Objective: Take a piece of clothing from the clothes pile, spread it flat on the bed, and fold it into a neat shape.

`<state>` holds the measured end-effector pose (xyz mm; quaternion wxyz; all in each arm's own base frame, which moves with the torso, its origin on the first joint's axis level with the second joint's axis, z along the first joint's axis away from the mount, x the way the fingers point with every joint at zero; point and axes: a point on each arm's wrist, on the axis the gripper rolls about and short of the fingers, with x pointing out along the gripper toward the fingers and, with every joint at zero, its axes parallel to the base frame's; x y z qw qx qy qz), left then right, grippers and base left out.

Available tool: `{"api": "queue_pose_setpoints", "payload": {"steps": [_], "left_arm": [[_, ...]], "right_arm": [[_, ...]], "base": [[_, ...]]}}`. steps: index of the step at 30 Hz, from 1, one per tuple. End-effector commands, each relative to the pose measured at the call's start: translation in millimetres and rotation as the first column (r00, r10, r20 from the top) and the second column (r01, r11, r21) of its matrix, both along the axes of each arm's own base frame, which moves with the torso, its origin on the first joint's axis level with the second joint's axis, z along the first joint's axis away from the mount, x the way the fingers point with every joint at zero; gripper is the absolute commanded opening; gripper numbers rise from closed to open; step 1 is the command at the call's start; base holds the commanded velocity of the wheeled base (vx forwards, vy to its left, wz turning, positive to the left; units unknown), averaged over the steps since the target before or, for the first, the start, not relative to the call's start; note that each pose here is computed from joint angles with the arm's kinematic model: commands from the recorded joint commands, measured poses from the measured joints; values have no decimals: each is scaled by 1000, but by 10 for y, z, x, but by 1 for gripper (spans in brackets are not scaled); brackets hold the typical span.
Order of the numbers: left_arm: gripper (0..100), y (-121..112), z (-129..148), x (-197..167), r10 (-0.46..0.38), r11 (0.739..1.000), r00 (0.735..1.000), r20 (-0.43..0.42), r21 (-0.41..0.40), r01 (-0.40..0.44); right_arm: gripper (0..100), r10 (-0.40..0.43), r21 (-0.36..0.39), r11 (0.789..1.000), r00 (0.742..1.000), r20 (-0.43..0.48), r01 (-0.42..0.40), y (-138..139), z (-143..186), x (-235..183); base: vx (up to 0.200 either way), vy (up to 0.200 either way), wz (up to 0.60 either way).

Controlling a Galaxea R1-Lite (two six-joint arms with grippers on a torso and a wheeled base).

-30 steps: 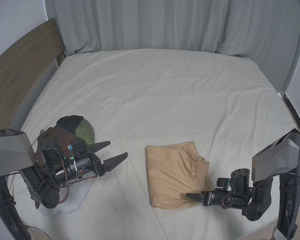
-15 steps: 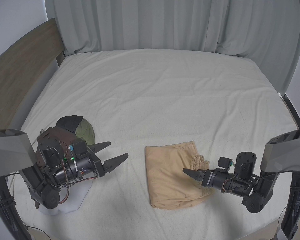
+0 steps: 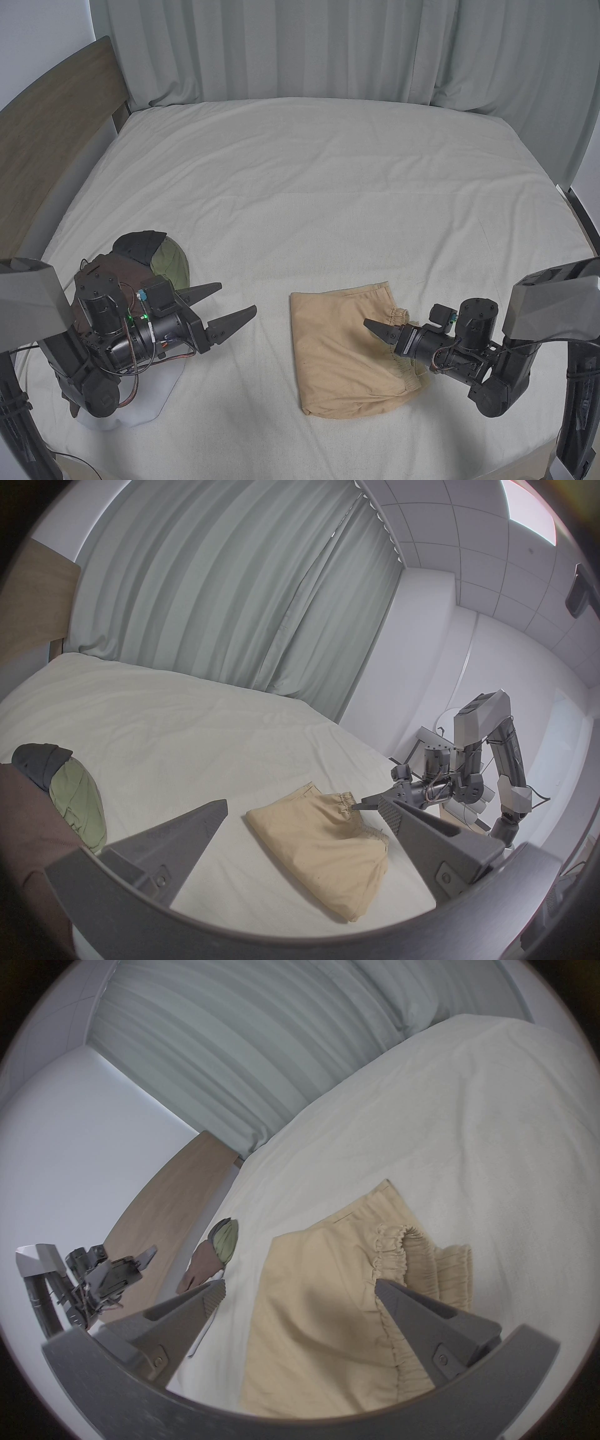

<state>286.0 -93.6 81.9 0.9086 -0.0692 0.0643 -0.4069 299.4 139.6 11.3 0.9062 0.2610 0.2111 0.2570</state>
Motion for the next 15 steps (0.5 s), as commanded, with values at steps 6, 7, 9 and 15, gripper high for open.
{"api": "queue_pose_setpoints", "payload": {"steps": [6,7,9,15], "left_arm": [[100,-1,-1,1,0,1000,1000,-1,0,0],[100,-1,-1,1,0,1000,1000,-1,0,0],[100,-5,-1,-1,-2,1000,1000,-1,0,2],[100,-9,8,-5,-3,1000,1000,2,-1,3]], "right_arm": [[100,-43,-18,999,999,-24,43,-51,-154,90],[100,-45,-20,999,999,-27,44,-53,-162,87],[100,-46,-20,999,999,-25,46,-52,-160,90],[100,-47,-30,998,998,-40,46,-56,-225,94]], "base": [[0,0,0],[0,0,0],[0,0,0],[0,0,0]]}}
